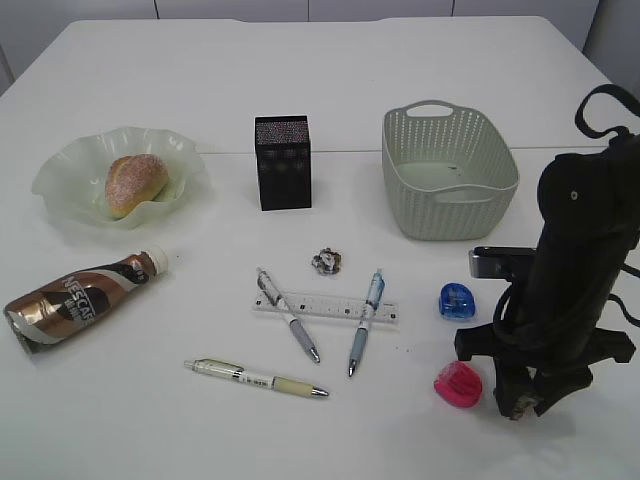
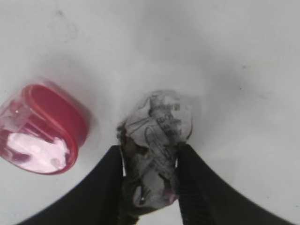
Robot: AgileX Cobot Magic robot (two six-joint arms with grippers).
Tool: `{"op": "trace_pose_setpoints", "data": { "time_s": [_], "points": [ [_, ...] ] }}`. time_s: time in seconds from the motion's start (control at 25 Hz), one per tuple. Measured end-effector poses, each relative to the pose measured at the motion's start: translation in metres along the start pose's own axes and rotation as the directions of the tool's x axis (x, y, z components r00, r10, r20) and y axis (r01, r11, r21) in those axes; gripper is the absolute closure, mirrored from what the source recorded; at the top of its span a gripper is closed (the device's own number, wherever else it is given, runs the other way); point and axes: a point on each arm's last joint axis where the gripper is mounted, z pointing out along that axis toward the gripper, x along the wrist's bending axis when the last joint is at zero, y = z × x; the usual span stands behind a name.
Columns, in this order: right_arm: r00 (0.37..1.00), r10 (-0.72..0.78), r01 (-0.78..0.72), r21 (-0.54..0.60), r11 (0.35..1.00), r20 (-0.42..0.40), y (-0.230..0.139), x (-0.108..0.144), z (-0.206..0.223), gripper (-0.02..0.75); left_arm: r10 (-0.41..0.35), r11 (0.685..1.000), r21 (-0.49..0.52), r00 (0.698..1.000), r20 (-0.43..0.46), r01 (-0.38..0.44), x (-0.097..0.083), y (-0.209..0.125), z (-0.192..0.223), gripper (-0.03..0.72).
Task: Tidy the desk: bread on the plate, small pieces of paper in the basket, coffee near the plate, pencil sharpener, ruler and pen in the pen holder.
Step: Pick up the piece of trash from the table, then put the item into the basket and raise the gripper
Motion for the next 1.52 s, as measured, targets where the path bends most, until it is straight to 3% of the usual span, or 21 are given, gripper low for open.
{"op": "trace_pose_setpoints", "data": {
  "time_s": [0.16,0.32,0.56,0.8,1.04,1.24,1.52],
  "points": [
    [1.000,-0.001,0.001,-0.003,1.000,0.001,0.000,0.000,0.000,0.617,0.000,1.000,0.000,1.000,0.000,0.000,0.000,0.000,0.000,0.129],
    [1.000,-0.009,0.009,-0.006,1.000,0.008,0.001,0.000,-0.001,0.711,0.000,1.000,0.000,1.000,0.000,0.000,0.000,0.000,0.000,0.129],
    [0.999,-0.029,0.029,0.008,1.000,0.024,0.011,0.003,-0.019,0.738,0.000,1.000,0.000,1.000,0.000,0.000,0.000,0.000,0.000,0.129],
    [0.997,-0.076,0.075,0.039,0.996,0.021,0.022,0.011,-0.065,0.739,0.001,1.000,0.000,1.000,0.000,-0.001,0.000,0.000,0.000,0.129],
    [0.994,-0.105,0.104,-0.138,0.985,-0.004,0.049,0.023,-0.118,0.740,0.001,1.000,0.000,1.000,0.000,-0.001,0.000,0.000,0.000,0.129],
    [0.990,-0.128,0.140,-0.306,0.942,0.059,0.066,0.024,-0.164,0.740,0.000,1.000,0.000,1.000,0.002,0.000,0.000,0.000,0.000,0.129],
    [0.984,-0.137,0.176,-0.549,0.817,0.113,0.092,0.028,-0.202,0.740,-0.004,1.000,0.003,1.000,0.016,0.004,-0.002,0.000,0.000,0.129]
  ]
}}
